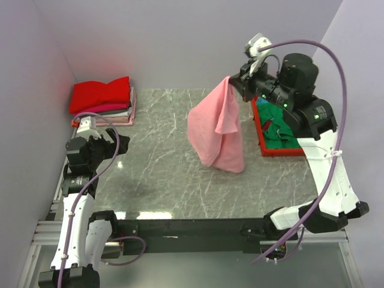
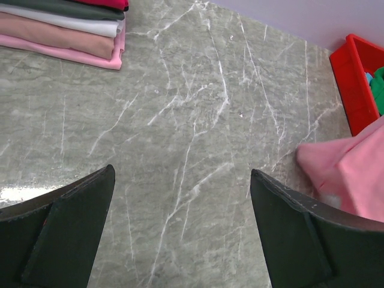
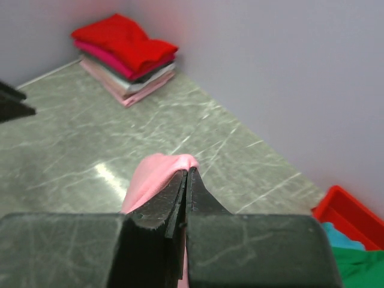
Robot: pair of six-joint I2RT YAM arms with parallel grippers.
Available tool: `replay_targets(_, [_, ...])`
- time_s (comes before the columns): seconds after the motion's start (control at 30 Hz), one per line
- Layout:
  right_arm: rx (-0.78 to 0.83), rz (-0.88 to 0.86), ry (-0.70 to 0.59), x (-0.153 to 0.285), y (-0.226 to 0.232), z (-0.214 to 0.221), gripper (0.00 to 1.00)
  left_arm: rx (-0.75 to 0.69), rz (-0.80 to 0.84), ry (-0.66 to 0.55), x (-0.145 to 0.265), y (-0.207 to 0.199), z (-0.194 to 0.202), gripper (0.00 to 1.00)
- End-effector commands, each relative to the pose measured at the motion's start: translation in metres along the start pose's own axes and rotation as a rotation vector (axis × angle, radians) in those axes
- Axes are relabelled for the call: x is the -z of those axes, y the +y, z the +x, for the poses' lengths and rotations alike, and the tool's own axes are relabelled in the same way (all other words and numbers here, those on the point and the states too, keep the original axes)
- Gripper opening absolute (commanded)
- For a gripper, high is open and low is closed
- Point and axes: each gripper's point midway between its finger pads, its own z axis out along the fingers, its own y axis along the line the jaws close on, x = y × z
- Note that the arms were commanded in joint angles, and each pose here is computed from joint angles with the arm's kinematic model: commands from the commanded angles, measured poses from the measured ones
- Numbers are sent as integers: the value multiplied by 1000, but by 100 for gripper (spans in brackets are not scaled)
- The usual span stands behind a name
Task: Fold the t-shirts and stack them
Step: Move the tshirt to the center of the board
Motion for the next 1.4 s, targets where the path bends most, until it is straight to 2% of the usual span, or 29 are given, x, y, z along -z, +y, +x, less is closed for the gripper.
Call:
replay_targets(0.0, [-13,-67,8,-14,18,10,0,-42,13,-70,3,-6,-22,99])
replay_targets(0.27, [-34,-156,101,-39,42,58,0,-43,19,-69,3,-7,-22,99])
replay_targets(0.37, [-39,-169,163,-49,46,90,0,-44,18,-66,3,-7,-21,99])
replay_targets(0.47, [-40,-166,208,-54,47,117,10,-44,22,-65,2,-8,-20,99])
replay_targets(0.5, [-40,-166,213,-55,47,122,20,-43,24,-65,3,-8,-21,99])
replay_targets(0.57, [-32,-171,250,-54,50,144,31,-44,26,-63,2,-8,-21,99])
replay_targets(0.6, [-30,-172,251,-54,51,150,50,-44,28,-64,3,-9,-21,99])
replay_targets(0.63, [-26,-178,256,-53,52,156,60,-45,31,-66,3,-9,-22,99])
replay_targets(0.7, [-27,-184,275,-46,54,175,74,-50,42,-77,4,-12,-24,99])
replay_targets(0.8, [-44,-205,284,-34,52,199,79,-48,42,-91,6,-13,-26,99])
replay_targets(1.07, [-127,-327,257,5,59,255,80,-7,33,-47,8,-14,-20,99])
replay_targets(1.2, [-125,-329,192,19,54,253,81,-1,62,-32,14,-24,-26,99])
replay_targets(1.37, [-147,-328,203,25,49,259,81,24,141,-32,22,-50,-50,99])
